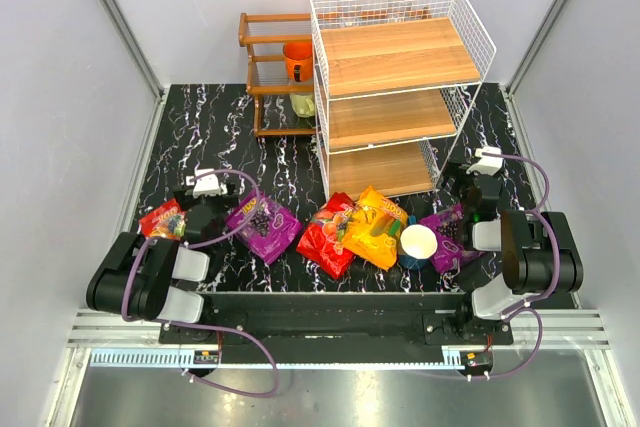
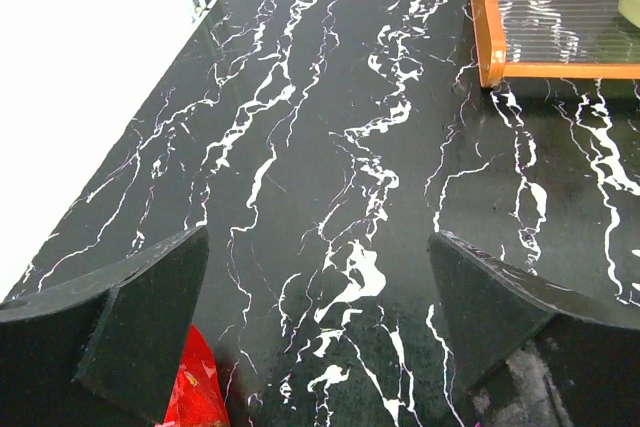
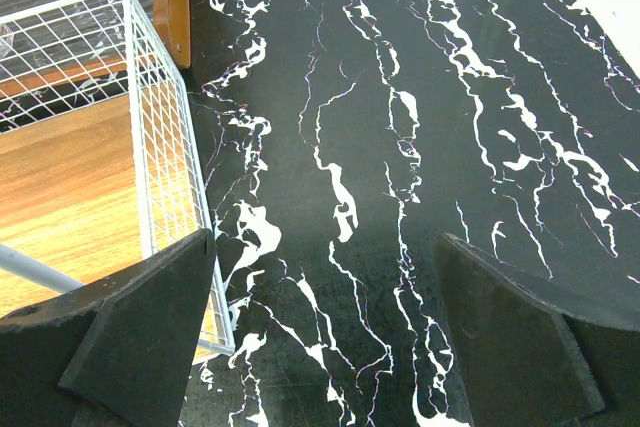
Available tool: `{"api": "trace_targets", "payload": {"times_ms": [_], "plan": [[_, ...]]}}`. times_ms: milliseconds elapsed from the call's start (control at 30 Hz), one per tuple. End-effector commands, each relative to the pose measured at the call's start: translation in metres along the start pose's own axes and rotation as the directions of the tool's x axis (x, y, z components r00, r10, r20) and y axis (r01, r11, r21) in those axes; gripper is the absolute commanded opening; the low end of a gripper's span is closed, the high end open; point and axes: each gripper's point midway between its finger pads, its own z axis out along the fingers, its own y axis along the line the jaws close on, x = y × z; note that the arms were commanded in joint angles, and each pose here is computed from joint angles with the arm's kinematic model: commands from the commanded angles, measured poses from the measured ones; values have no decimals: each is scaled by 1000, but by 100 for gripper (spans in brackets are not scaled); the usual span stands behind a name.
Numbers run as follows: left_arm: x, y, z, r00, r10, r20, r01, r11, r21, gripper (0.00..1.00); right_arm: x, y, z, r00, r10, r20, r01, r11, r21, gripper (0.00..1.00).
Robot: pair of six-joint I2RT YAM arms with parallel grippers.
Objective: Place and organize the candy bags onto the shelf
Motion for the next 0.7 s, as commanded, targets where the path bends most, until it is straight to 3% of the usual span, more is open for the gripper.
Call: {"api": "trace_targets", "payload": {"times_ms": [0,300,533,667], "plan": [[-34,-3,8,991,-70,111,68,998,18,99,-18,0,7,999,3,52,-4,1000,12,100],[-35,-3,10,992,-72,107,71,997,18,99,-18,-1,7,999,4,54,-4,1000,18,100],[-30,10,18,992,-104,70,108,992,-59,99,-18,-2,4,998,6,61,-7,1000,22,100],[-34,7,13,992,-94,88,97,995,-32,99,-35,-20,-11,986,49,156,-68,990,120,100]]}}
